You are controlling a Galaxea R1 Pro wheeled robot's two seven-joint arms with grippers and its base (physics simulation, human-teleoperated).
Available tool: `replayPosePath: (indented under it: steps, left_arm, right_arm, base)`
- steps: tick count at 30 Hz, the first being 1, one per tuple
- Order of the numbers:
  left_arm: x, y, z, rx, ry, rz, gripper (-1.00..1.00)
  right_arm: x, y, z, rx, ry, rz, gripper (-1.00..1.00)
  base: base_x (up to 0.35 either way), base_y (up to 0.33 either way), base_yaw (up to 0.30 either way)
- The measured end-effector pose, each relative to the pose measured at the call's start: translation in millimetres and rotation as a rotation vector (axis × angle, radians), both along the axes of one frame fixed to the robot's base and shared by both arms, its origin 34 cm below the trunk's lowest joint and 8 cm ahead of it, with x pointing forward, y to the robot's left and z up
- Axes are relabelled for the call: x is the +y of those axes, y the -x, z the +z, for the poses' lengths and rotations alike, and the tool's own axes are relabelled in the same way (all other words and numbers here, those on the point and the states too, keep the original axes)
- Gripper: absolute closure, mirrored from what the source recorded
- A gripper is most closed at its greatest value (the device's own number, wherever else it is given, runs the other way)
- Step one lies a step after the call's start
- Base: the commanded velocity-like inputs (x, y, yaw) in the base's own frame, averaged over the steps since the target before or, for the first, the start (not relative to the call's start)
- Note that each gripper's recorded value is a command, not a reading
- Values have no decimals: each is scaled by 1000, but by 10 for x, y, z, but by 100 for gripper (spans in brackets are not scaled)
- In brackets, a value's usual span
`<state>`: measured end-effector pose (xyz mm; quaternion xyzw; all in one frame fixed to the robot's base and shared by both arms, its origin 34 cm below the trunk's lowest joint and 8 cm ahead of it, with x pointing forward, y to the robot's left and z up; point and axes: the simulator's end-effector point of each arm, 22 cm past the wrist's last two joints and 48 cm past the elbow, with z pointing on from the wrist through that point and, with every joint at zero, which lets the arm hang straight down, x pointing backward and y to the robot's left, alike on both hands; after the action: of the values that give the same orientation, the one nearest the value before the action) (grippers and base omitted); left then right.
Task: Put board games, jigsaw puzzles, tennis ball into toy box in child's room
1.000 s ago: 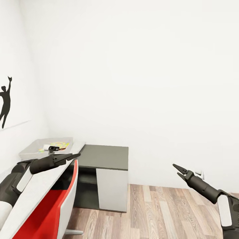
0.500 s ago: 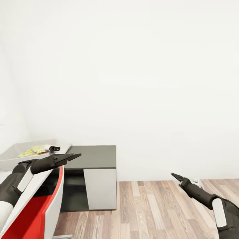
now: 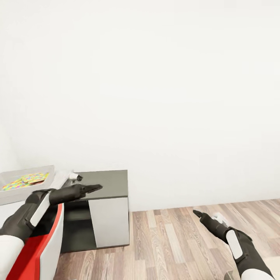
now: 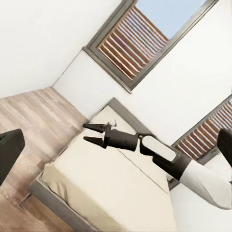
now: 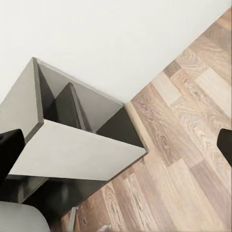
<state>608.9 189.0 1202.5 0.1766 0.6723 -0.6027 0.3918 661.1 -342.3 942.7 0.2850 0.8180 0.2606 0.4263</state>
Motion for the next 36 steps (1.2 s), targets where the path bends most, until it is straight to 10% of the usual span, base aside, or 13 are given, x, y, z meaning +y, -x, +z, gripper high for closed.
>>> replayPosePath:
  steps: [10, 18, 24, 25, 36]
  left_arm:
    - [-49, -460, -1195, 251, -252, 242, -100]
    - [416, -391, -2671, 437, -527, 456, -100]
    - [603, -106, -3577, 527, -705, 617, -100]
    - [640, 150, -3963, 564, -804, 673, -100]
    - [919, 1243, -4832, 570, -1007, 720, -100]
  right_arm:
    - [92, 423, -1007, 195, 225, -21, -100]
    - [53, 929, -1606, 309, 372, 2, -100]
    - [56, 1183, -1831, 361, 417, 17, -100]
    - [80, 1255, -1889, 376, 420, 24, -100]
    - [103, 2023, -2347, 492, 419, 51, -100]
  base:
    - [0, 0, -2]
    - [0, 0, 0]
    - [0, 0, 0]
    - [0, 0, 0]
    - [0, 0, 0]
